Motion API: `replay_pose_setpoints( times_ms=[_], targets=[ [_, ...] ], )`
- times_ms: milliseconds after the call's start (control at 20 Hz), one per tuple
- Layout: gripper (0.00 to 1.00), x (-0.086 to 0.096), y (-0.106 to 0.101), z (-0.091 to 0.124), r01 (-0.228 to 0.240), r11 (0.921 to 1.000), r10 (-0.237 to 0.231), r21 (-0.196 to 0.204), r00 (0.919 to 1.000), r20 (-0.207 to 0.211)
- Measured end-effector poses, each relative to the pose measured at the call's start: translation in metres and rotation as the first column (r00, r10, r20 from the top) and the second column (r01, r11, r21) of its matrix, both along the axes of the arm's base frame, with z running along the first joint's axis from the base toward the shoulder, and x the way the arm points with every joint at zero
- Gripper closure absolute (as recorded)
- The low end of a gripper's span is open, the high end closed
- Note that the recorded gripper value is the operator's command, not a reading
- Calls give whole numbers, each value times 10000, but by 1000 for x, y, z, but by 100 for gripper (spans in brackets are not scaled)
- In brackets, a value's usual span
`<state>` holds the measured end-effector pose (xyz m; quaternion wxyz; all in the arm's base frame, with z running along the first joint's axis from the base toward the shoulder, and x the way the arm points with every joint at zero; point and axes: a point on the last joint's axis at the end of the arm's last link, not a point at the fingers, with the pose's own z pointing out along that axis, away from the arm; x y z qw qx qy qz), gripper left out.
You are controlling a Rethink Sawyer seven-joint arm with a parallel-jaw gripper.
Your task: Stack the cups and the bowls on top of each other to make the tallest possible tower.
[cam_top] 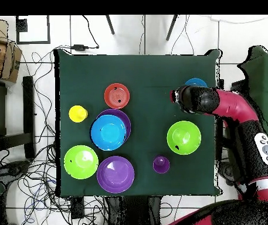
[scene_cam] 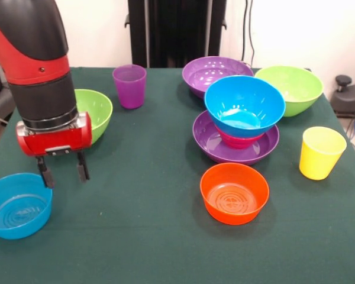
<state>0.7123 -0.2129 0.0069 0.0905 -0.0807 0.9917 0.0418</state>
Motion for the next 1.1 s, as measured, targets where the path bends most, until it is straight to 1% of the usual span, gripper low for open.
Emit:
replay_pose_setpoints(
  times_ms=[100,250,650,900,1000,1050,1100],
  targets=[
    [0,-1,-8,3,99,9999,-99,-46,9999,38],
    [0,-2,-15,6,168,9998,-167,-85,9998,67],
    [0,2,-20,17,183,9996,-178,-225,9996,198],
    [0,4,-22,7,302,9994,-299,-150,9994,199],
    [0,5,-24,-4,404,9992,-403,-50,9991,165],
    [0,4,-24,-21,536,9985,-537,113,9985,75],
    [0,3,-24,-27,577,9982,-577,170,9983,32]
  ],
)
